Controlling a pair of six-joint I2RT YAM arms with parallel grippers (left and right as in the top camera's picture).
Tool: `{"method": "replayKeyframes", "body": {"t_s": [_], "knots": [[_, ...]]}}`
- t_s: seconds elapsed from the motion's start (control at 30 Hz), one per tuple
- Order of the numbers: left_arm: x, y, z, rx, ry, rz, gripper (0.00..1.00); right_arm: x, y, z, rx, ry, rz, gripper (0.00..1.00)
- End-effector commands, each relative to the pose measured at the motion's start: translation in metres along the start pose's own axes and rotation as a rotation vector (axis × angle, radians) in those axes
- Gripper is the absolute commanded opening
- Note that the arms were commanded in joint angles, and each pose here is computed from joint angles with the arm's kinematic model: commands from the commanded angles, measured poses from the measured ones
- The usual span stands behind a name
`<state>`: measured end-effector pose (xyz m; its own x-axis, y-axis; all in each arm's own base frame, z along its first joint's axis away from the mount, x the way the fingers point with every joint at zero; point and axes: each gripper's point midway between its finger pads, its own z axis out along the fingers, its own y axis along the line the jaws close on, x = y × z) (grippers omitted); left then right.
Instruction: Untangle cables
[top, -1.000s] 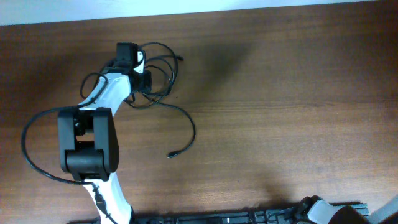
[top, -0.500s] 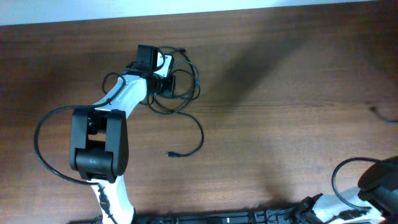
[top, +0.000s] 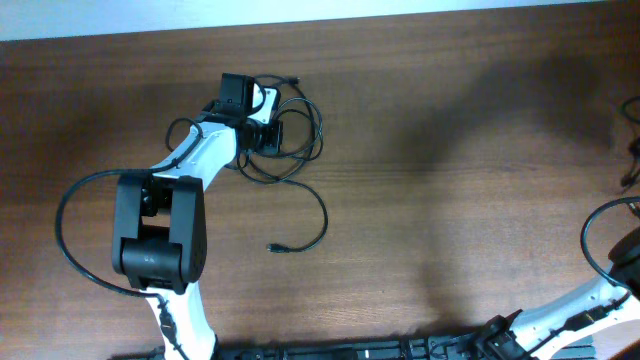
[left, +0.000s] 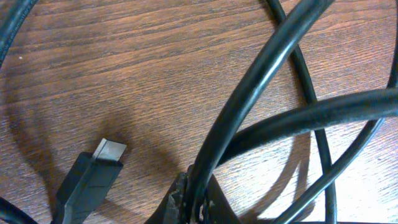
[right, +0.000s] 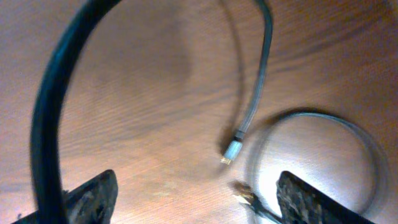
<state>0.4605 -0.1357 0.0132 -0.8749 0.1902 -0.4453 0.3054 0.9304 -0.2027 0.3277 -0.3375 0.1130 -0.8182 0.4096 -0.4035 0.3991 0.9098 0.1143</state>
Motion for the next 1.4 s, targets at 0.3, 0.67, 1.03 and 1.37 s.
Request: {"method": "replayKeyframes", "body": {"t_s": [0.3,0.67,1.03,1.37], "knots": [[-0.010,-0.088,-0.052,0.427,-0.051,0.047,0.00,-0.068,0.197,-0.188,-0.194,-0.403,-0.024,0.99],[-0.036,0.021,-0.231,-0.460,-0.323,-0.060,0.99,0.118,0.410,-0.075,-0.443,0.261,-0.464,0.99],[0.009,0.090,-0.241,-0.449,-0.275,-0.583,0.99,0.274,0.553,-0.005,-0.513,0.058,-1.086,0.79],[0.026,0.079,-0.233,-0.356,-0.186,-0.611,0.99,0.299,0.556,0.048,-0.471,0.115,-1.156,0.43]]}}
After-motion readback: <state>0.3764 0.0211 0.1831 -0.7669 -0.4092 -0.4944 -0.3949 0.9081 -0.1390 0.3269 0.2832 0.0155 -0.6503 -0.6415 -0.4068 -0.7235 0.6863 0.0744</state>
